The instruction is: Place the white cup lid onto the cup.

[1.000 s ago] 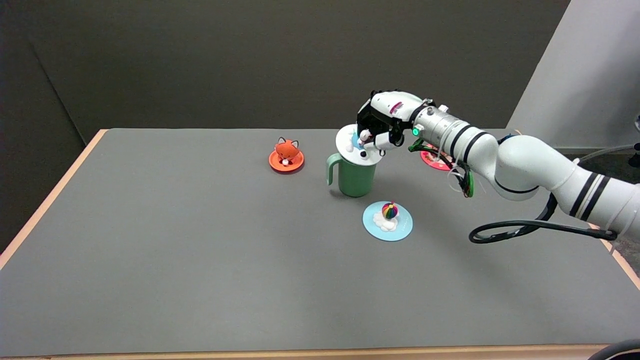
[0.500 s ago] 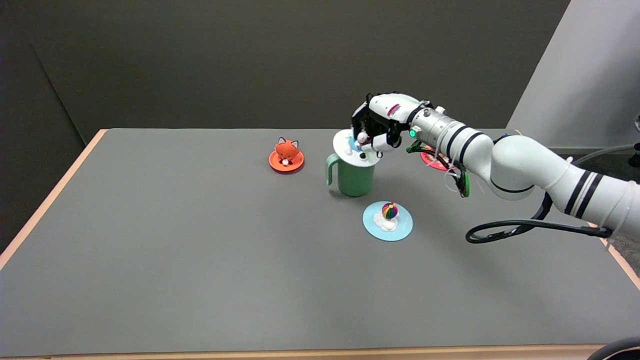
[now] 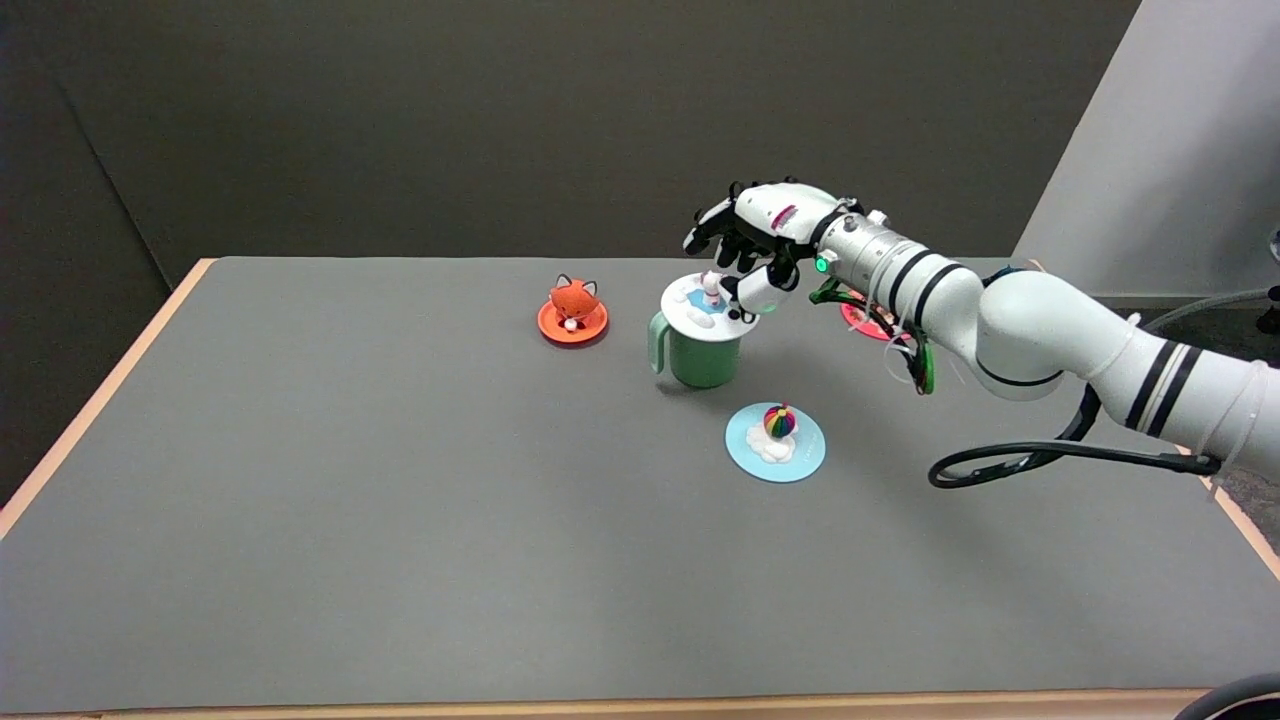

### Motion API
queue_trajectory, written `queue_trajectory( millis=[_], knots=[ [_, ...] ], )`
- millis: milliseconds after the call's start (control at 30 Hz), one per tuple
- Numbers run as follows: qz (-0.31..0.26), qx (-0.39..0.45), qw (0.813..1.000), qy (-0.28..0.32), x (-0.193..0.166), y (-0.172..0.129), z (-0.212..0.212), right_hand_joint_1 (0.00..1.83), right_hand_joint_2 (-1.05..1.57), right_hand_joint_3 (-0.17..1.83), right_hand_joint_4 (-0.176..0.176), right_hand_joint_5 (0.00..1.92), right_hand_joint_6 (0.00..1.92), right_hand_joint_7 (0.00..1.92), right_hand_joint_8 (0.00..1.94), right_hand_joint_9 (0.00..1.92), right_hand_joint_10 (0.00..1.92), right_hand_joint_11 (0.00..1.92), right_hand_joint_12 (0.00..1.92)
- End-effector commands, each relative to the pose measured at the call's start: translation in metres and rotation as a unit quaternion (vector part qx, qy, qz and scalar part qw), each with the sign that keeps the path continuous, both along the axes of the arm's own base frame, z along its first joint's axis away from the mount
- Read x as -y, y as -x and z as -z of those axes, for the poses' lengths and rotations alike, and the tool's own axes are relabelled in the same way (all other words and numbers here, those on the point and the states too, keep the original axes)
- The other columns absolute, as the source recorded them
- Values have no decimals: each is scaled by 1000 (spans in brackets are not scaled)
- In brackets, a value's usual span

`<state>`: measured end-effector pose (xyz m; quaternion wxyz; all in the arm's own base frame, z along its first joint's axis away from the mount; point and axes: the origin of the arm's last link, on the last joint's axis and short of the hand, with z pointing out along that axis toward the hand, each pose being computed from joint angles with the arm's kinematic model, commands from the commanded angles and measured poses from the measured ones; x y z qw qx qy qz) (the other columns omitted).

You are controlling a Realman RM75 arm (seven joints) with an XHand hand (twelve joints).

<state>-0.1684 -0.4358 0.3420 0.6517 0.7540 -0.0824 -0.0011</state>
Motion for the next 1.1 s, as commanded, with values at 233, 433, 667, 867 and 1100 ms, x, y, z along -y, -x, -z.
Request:
queue_trajectory(
  millis=[233, 433, 667, 867, 1100],
  knots=[
    [-74, -25, 997, 29, -4, -38, -13, 931, 684, 952, 94, 659, 170, 935, 191, 1019, 312, 517, 1453],
    [-103, -59, 991, 63, -12, -51, -34, 913, 679, 965, 114, 659, 176, 904, 188, 982, 268, 507, 1347],
    [-99, -73, 986, 116, -26, -44, -66, 926, 717, 880, 149, 675, 195, 883, 216, 944, 238, 616, 1138],
    [-76, -80, 978, 175, -47, -21, -100, 930, 714, 880, 170, 702, 196, 882, 215, 942, 233, 645, 1073],
    [-40, -99, 970, 220, -72, 6, -127, 892, 695, 962, 176, 733, 214, 902, 198, 938, 245, 662, 1012]
  ],
)
